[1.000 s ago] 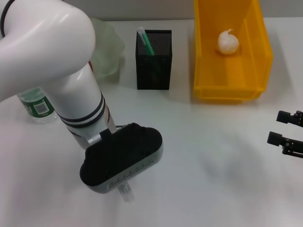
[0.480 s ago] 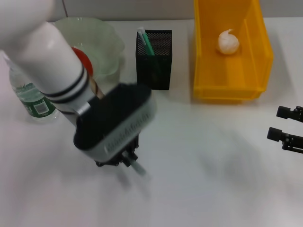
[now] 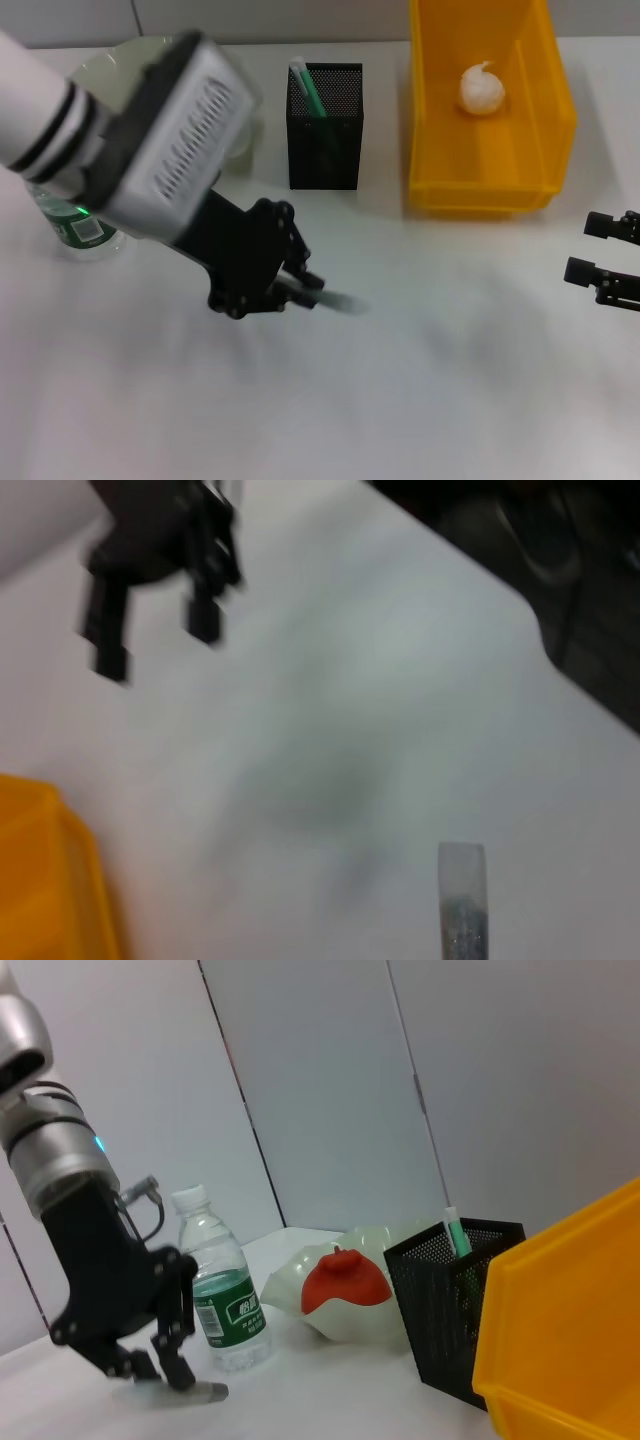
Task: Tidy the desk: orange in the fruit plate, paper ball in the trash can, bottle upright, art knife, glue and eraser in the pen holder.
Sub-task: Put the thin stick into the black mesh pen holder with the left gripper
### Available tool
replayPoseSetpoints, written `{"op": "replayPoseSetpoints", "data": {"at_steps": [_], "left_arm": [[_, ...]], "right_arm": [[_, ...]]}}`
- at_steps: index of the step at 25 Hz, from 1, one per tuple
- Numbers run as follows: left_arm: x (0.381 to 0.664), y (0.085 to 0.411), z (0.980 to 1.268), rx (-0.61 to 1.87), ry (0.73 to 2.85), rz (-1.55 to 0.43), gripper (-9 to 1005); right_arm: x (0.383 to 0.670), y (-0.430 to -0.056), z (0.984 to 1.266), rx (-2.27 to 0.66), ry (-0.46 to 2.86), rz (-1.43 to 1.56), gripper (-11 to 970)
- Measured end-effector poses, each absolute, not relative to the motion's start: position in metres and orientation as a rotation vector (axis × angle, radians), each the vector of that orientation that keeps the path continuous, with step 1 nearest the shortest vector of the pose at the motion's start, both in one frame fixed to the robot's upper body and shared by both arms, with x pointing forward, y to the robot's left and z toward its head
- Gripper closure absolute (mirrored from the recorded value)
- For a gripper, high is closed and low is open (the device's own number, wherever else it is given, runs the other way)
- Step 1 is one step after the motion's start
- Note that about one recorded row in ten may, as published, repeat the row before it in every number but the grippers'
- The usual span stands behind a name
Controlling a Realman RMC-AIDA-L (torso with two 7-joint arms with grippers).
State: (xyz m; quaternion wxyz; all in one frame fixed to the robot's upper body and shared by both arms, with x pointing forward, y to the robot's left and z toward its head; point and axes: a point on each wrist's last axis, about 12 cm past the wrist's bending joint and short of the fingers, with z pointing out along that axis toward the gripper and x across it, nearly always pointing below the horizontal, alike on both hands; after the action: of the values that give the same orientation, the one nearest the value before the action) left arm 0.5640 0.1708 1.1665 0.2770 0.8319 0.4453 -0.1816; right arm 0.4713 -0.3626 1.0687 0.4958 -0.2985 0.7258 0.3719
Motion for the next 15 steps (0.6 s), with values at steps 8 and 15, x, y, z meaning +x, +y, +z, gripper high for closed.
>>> {"op": "replayPoseSetpoints", "data": {"at_steps": [8,15], "left_arm": [[0.559,0.196,1.165,1.883,1.284,-0.725,869],[0.555,0.215,1.157,1.589,1.342,-0.875,872]], "right_arm": [[0.474,-0.364,1.072,-0.759,1.749,0.877,164],[0.476,-0.365,1.073,-0.771,1.736,0.856,165]]}}
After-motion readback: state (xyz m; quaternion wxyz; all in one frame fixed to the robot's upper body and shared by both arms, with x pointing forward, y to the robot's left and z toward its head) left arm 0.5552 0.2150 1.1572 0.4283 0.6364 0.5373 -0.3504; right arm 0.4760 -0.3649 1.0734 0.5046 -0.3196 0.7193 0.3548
